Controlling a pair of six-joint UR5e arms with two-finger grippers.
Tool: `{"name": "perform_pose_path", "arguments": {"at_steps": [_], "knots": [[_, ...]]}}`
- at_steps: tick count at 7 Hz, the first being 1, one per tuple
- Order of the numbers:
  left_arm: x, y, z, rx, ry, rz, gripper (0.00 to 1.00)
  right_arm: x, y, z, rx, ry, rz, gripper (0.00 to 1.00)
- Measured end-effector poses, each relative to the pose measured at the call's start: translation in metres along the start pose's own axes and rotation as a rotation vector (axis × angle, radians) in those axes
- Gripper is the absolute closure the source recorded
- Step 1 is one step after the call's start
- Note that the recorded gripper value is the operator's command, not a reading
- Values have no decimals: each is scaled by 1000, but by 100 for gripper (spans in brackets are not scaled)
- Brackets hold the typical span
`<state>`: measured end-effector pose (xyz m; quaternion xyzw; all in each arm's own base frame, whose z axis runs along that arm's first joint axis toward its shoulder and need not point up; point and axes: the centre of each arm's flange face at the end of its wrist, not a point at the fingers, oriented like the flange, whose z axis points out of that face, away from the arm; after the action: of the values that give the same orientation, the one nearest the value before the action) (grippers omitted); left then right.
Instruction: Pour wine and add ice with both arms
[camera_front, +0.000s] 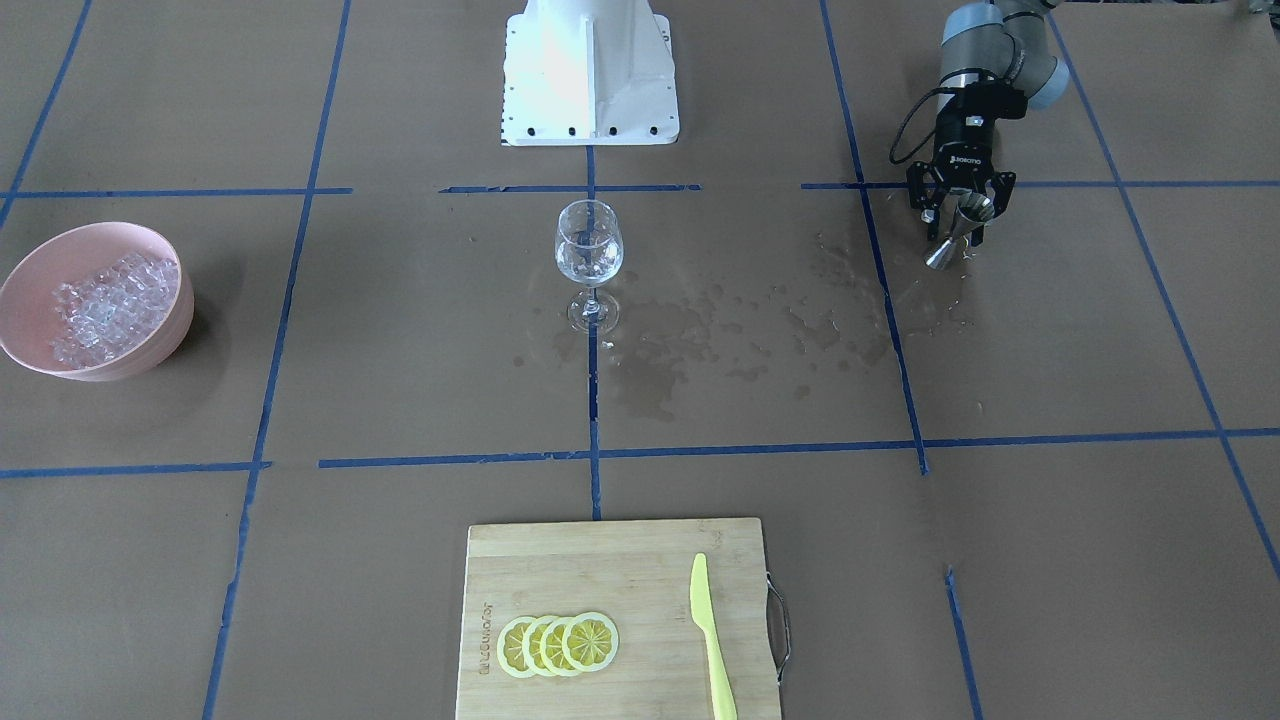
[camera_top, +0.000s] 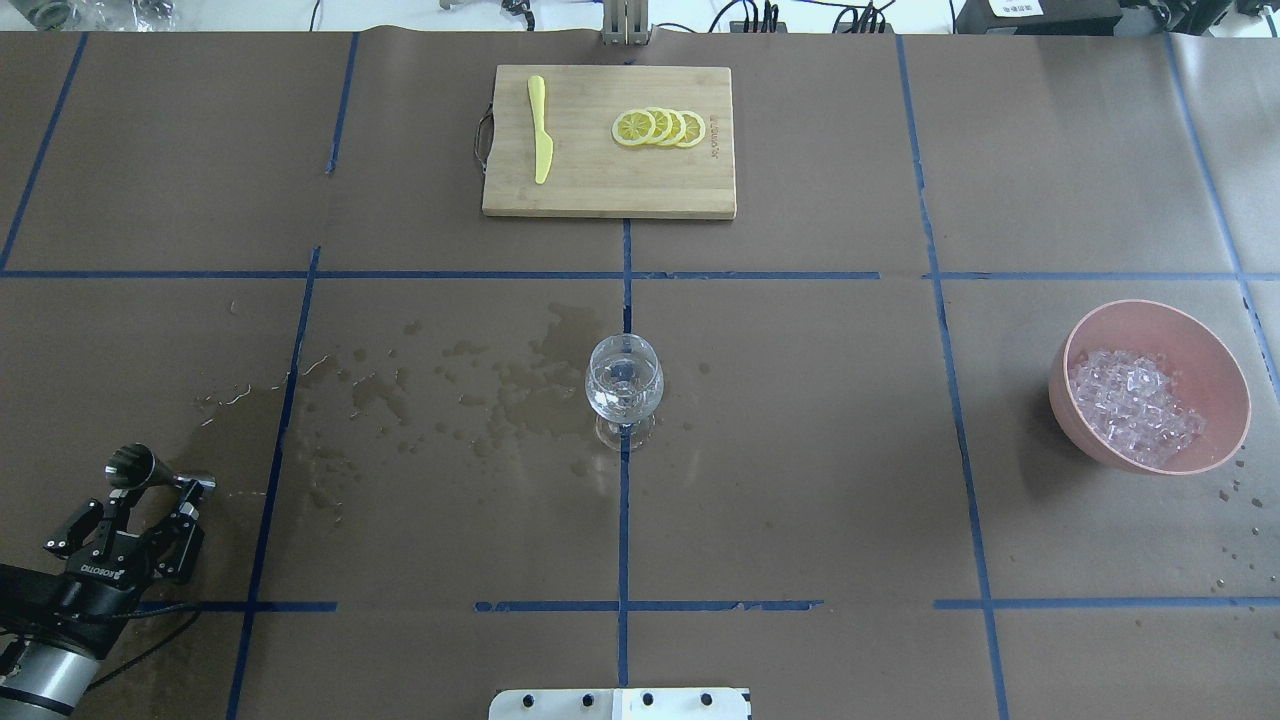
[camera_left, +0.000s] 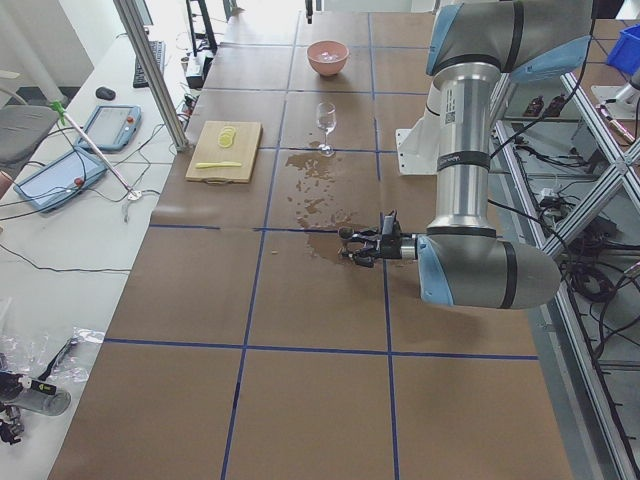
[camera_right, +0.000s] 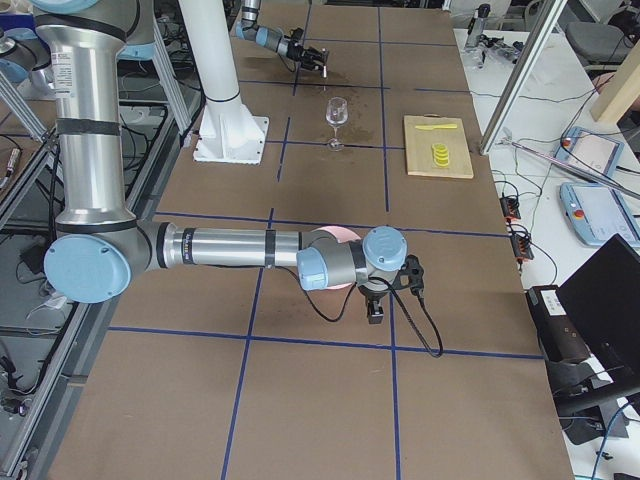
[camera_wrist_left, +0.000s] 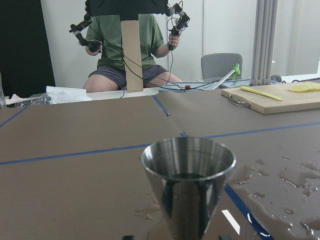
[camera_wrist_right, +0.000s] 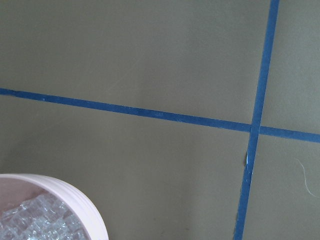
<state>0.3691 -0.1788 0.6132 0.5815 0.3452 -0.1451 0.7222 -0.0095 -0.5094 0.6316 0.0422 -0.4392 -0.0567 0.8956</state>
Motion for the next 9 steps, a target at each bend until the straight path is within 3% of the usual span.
{"name": "perform_pose_path", "arguments": {"at_steps": [4,9], "knots": [[1,0,-1,0,2,-4,49,1,1,1,-1,0,2,0],[2,1,0,7,0,-5,55,0,2,0,-1,0,1,0]]}}
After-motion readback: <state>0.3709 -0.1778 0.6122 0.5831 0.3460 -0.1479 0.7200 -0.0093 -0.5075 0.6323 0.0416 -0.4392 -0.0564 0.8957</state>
